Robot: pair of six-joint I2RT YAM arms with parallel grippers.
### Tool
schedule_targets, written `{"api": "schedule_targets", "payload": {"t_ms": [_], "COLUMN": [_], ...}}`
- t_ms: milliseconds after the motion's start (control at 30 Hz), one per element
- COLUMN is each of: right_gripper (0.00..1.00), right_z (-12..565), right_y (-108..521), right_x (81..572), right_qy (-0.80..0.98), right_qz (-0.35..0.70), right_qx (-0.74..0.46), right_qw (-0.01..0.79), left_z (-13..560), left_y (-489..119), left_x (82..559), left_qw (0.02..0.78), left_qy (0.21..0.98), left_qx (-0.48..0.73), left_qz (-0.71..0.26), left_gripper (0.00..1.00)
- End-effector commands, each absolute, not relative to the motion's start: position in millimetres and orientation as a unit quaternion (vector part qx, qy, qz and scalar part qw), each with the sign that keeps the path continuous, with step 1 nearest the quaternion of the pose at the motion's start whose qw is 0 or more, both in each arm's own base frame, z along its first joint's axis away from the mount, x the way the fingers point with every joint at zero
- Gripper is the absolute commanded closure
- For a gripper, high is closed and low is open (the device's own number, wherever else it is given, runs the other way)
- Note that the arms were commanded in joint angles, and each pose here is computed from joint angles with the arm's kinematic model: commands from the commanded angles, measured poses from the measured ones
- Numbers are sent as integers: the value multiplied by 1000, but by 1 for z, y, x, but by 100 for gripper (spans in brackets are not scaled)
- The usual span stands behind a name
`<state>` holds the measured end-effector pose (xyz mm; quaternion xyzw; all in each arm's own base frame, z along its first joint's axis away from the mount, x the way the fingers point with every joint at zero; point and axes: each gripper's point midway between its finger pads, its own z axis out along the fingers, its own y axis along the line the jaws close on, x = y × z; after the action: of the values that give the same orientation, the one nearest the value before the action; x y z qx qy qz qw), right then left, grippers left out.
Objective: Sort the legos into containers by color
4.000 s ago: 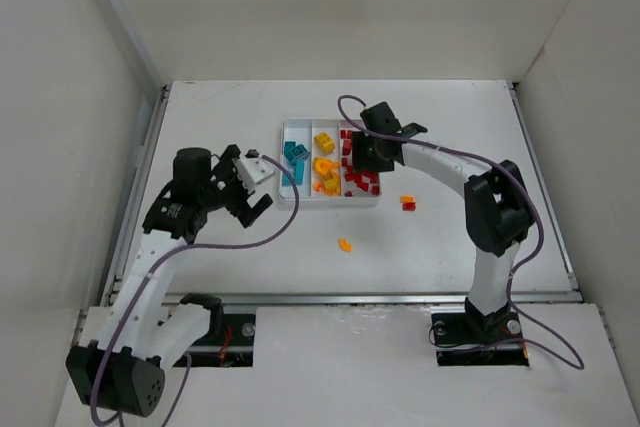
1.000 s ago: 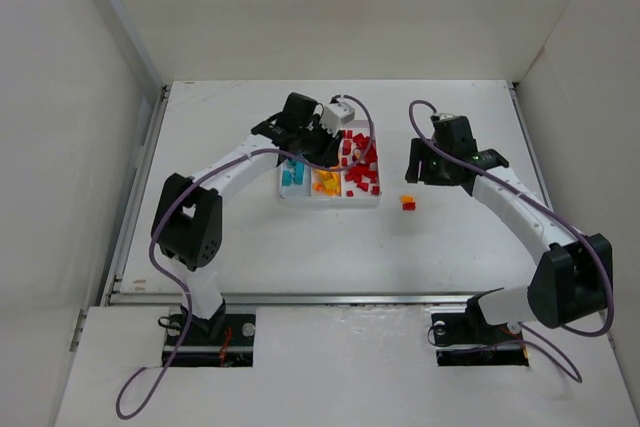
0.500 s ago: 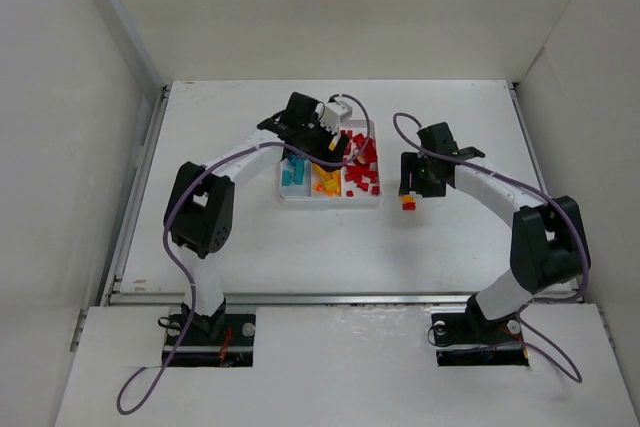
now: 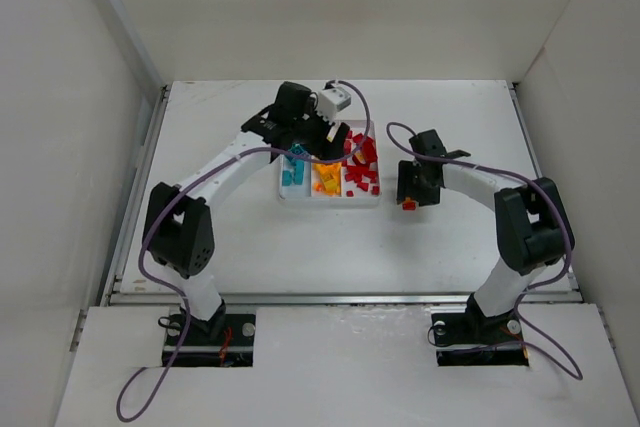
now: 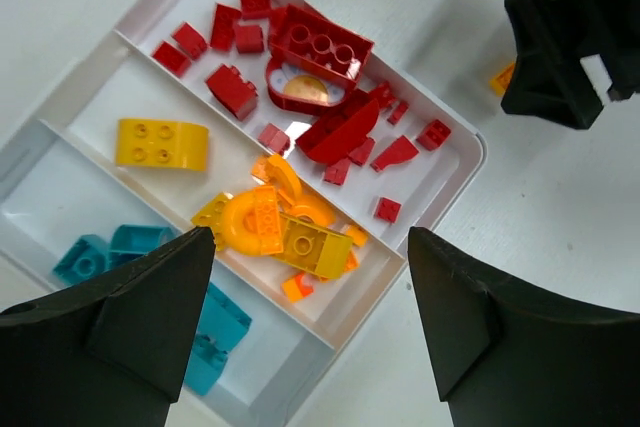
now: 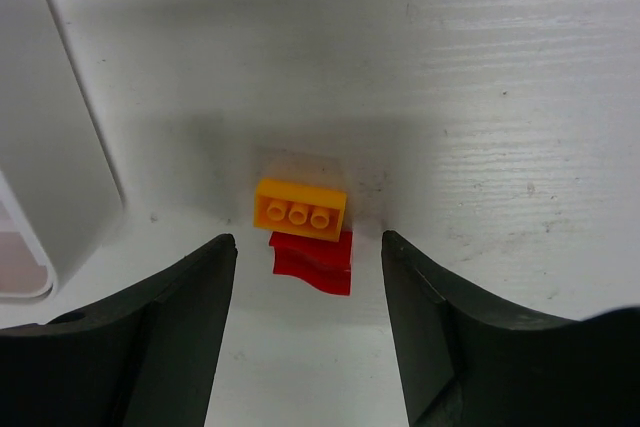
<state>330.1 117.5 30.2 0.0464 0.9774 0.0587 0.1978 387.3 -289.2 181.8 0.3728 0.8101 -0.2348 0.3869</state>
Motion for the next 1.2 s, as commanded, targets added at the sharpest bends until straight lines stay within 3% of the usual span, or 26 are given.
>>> {"api": "schedule_targets", "payload": {"t_ms": [0, 467, 900, 1067, 1167], "right_gripper": [35, 39, 79, 81, 83], "right_z": [27, 26, 31, 65, 118], "right_y": [121, 123, 129, 121, 124], "right_x": [341, 351, 354, 367, 382], "right_qy": [973, 973, 973, 962, 939], "right_qz": [46, 25, 28, 11, -23], "right_qx": [55, 60, 69, 79, 77], "right_qw": [221, 219, 217, 260, 334], "left_z": [202, 184, 175, 174, 169], "left_y": [-261, -155, -115, -109, -105], "left_x": [383, 357, 315, 303, 302], "left_qw": [407, 428, 455, 463, 463], "left_qy": [817, 850, 851, 847, 848], "left_qx": [342, 263, 226, 226, 221], "left_qz": [-226, -157, -132, -128, -131], "left_gripper": [25, 25, 23, 23, 23]}}
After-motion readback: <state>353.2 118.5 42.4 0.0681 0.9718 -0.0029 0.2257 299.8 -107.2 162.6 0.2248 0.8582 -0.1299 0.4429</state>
